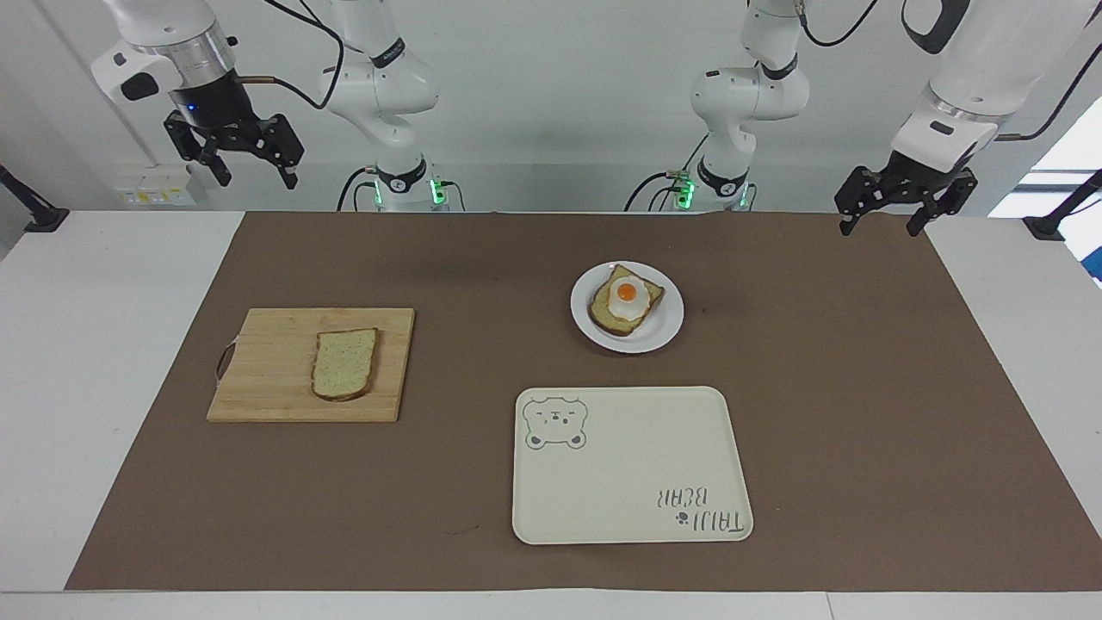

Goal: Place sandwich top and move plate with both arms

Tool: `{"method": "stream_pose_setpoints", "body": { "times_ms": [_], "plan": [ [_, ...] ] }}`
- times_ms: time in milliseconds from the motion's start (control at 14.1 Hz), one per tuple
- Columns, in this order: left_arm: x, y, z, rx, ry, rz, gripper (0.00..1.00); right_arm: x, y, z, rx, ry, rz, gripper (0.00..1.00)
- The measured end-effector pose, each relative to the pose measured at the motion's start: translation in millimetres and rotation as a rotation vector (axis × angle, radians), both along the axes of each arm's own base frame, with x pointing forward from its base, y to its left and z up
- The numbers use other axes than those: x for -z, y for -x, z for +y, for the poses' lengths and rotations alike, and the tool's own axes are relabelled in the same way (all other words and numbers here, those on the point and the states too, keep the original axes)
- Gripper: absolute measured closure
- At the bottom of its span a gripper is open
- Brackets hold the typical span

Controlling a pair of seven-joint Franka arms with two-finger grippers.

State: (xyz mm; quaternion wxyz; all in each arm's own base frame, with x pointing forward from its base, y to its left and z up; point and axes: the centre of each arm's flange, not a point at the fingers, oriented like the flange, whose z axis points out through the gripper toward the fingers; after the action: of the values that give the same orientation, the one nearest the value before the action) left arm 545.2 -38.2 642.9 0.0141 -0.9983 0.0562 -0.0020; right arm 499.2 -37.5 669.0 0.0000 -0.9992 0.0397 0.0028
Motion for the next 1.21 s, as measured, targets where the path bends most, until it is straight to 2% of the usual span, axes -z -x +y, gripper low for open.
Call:
{"method": "stream_pose_setpoints", "body": {
  "times_ms": [1205],
  "plan": [
    [1.4,1.1,7.4,-0.014,-0.001,0.015,0.0,0.3,0.3,-0.4,0.0,0.0,0.001,0.0]
  ]
}}
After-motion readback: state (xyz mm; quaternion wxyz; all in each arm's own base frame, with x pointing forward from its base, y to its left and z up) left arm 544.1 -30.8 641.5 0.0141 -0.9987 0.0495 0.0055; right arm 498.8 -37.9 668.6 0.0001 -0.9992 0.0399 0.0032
